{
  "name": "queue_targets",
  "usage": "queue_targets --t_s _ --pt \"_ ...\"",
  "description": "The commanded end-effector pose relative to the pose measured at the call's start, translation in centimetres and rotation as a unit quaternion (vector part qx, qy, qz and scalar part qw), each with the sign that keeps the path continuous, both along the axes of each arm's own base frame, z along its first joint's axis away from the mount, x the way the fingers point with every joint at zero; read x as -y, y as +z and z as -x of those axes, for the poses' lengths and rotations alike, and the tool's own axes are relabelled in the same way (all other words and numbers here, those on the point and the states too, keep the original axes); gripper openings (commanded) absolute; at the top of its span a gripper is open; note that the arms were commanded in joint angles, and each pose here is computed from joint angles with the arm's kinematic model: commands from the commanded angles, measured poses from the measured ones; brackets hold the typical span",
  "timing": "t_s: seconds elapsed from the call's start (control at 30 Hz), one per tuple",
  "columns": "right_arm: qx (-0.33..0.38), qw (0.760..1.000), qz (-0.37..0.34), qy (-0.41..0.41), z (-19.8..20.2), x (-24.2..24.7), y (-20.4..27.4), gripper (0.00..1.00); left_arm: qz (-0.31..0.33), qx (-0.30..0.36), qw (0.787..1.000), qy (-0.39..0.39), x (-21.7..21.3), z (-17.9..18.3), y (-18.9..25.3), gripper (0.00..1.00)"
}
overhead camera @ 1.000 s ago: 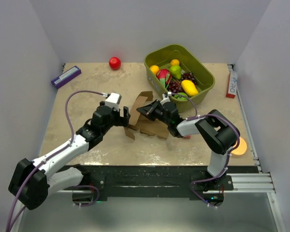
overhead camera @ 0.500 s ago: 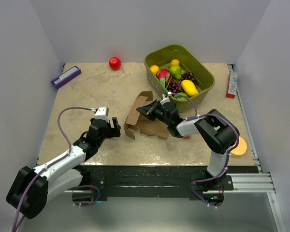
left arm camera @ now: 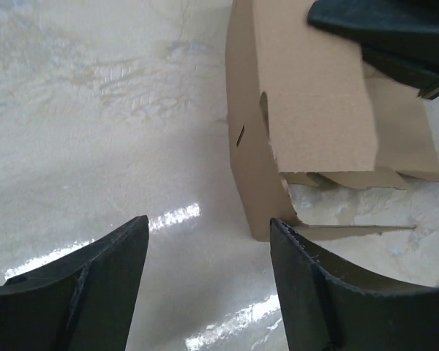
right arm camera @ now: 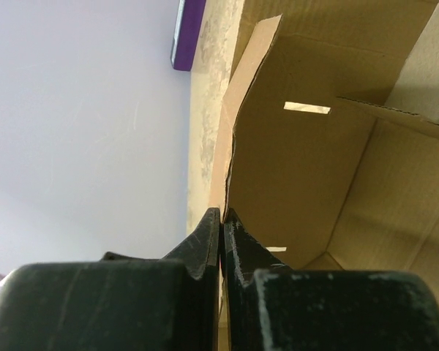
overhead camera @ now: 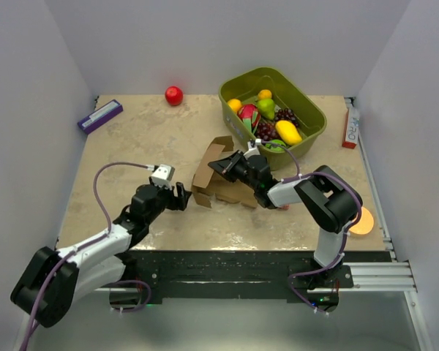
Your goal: Fold the paper box
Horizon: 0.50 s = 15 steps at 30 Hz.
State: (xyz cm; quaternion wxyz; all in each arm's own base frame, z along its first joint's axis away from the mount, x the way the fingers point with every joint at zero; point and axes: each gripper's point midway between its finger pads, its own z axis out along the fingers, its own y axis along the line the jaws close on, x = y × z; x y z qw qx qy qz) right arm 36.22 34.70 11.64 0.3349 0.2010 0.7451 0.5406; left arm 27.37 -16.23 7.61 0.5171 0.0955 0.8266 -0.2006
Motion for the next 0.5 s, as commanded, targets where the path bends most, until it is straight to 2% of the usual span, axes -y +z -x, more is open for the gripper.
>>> queue_targets --t_s 0.0,0.17,0.3,0.47 --pt "-0.005 0.998 0.056 -0.033 -0.8 1.7 -3.2 0.00 0.049 0.119 0.991 -0.023 0.7 -0.4 6.1 0.73" --pt "-0.004 0.998 0.055 -0.028 -0.6 1.6 -3.0 0.00 0.050 0.145 0.988 -0.025 0.7 -0.5 7.7 0.76" --pt "-0.004 0.998 0.054 -0.030 -0.7 1.7 -3.0 0.00 0.026 0.127 0.991 -0.029 1.3 -1.7 6.9 0.75" --pt "-0.004 0.998 0.050 -0.027 -0.6 1.6 -2.9 0.00 0.002 0.134 0.991 -0.026 1.8 -3.1 7.2 0.76"
